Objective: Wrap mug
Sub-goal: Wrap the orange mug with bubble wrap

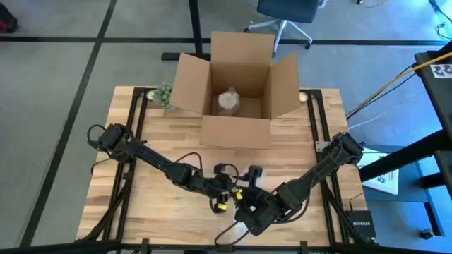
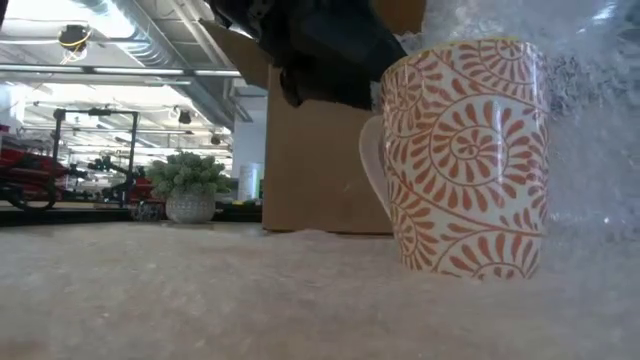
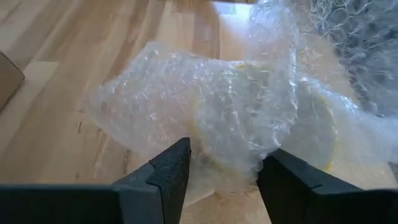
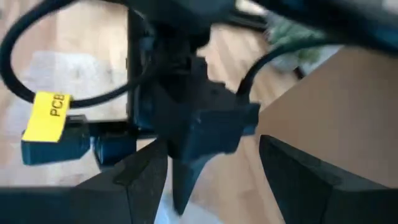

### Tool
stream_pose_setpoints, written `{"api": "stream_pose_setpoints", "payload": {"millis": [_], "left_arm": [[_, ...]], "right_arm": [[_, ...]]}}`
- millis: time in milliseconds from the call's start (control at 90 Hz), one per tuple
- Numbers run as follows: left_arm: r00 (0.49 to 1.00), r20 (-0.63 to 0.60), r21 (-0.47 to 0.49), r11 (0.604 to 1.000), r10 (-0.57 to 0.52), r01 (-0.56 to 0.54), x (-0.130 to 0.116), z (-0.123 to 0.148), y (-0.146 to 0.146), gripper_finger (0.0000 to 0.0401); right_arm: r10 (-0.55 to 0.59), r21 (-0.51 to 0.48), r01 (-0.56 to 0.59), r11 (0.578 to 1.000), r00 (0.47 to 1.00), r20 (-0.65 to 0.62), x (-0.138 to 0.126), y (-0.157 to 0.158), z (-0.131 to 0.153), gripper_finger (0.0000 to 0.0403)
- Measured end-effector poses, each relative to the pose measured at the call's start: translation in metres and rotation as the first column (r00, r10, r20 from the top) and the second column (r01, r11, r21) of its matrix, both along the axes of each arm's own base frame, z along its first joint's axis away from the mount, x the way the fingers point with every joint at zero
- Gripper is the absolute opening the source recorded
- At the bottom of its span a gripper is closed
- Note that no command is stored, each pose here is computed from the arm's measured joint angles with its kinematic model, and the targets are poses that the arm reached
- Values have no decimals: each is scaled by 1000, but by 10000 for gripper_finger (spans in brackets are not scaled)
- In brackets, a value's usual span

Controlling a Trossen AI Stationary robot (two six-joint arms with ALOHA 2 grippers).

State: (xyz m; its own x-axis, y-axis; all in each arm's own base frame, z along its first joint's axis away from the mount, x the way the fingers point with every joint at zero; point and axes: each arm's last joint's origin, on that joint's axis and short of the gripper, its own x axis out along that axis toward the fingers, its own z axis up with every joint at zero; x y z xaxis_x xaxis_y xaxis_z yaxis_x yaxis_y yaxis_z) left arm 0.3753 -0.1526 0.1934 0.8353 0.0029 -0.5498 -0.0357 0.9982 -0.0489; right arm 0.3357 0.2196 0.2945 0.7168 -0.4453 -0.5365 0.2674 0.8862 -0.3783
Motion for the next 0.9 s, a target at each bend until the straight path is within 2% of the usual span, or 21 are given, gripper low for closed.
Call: {"api": "stream_pose_setpoints", "payload": {"millis": [122,222,322,511,656,756,833,900], "left_arm": [[1000,-3,2,1000,1,-1,0,0,0,154],[1000,-10,4,1000,-1,1,-1,-1,0,154],[1000,-11,10,1000,-11,11,-1,-1,0,154],[1000,-13,-1,1000,-4,4,-1,-1,-1,154],[1000,-11,-2,1000,-5,5,-1,0,-1,154],[1000,-11,-4,1000,-8,8,-1,0,-1,154],[1000,-11,-5,1000,-8,8,-1,0,-1,154],[1000,-11,-5,1000,-8,8,-1,0,-1,154]], "right_arm": [[5,21,-5,1000,1000,1,0,1,0,237],[28,145,-20,989,998,-54,-5,5,4,237],[32,274,4,962,991,-128,-19,15,6,237],[-16,389,146,909,948,-318,-59,34,7,237],[-78,395,259,881,905,-419,-83,45,-23,237],[-122,384,291,876,905,-408,-89,46,-51,237],[-153,378,270,886,937,-313,-84,45,-65,237],[-143,352,218,910,963,-229,-76,44,-63,237]]}}
